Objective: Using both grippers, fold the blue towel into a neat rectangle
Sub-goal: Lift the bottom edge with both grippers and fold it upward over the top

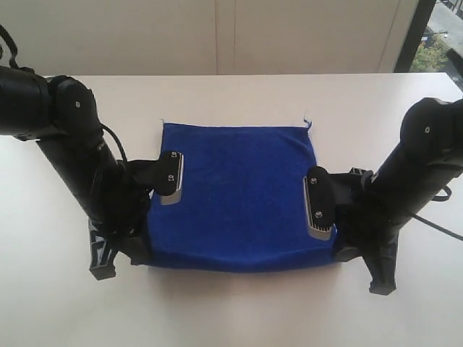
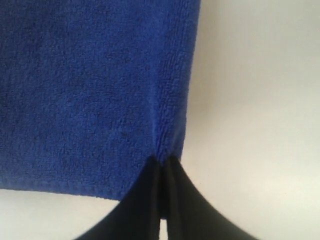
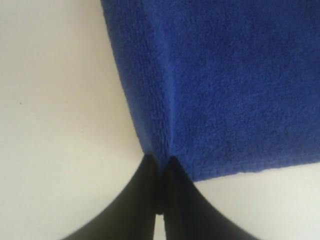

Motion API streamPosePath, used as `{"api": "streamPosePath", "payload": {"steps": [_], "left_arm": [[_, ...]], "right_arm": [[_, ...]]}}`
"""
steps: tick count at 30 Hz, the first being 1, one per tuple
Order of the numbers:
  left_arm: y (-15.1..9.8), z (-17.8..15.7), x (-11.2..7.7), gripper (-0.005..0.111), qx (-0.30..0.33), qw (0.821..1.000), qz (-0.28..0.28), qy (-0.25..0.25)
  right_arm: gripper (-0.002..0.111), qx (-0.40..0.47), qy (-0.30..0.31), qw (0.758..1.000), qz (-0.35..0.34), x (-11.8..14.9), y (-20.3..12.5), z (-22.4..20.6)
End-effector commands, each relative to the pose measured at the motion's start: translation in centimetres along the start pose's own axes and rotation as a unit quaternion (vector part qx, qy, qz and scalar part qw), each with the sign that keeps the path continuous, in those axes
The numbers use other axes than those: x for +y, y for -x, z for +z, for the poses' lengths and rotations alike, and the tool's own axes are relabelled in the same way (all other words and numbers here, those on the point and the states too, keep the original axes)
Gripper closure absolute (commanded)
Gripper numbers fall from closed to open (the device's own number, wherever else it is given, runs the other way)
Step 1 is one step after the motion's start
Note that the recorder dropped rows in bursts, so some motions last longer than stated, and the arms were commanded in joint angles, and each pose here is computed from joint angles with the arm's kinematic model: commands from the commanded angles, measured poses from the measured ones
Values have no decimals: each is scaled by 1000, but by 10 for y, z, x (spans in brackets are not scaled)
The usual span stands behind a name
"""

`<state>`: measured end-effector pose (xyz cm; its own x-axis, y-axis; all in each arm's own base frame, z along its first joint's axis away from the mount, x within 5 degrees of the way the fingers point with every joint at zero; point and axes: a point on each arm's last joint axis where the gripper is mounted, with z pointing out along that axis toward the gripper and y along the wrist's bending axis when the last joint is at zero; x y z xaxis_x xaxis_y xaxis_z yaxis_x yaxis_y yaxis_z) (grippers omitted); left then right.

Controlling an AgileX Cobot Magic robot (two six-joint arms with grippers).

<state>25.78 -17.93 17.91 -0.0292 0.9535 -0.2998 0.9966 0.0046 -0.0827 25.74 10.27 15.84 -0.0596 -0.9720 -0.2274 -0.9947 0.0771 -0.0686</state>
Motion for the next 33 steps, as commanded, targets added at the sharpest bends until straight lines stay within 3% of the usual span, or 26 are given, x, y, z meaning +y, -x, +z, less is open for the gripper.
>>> {"api": "streamPosePath", "payload": {"steps": [1,6,9,12,20,25,33], "left_arm": [[2,-10,-8,107,-8,1000,-21,-4],[6,-23,-4,107,-27,997,-57,42],[9,-36,9,107,-14,990,-104,93],[13,-49,22,107,-8,983,-112,147],[23,-51,40,107,-23,978,-112,175],[26,-57,52,107,-32,968,-116,219],[18,-62,69,107,-49,951,-135,274]], "right_arm": [[108,-14,-33,999,-2,1,3,-17],[108,-24,-63,998,0,-4,6,-26],[108,-33,-102,994,20,-17,12,-36],[108,-41,-142,989,20,-29,16,-45],[108,-72,-222,972,38,-49,25,-61],[108,-89,-266,959,51,-58,28,-66],[108,-99,-283,950,83,-82,31,-57]]}}
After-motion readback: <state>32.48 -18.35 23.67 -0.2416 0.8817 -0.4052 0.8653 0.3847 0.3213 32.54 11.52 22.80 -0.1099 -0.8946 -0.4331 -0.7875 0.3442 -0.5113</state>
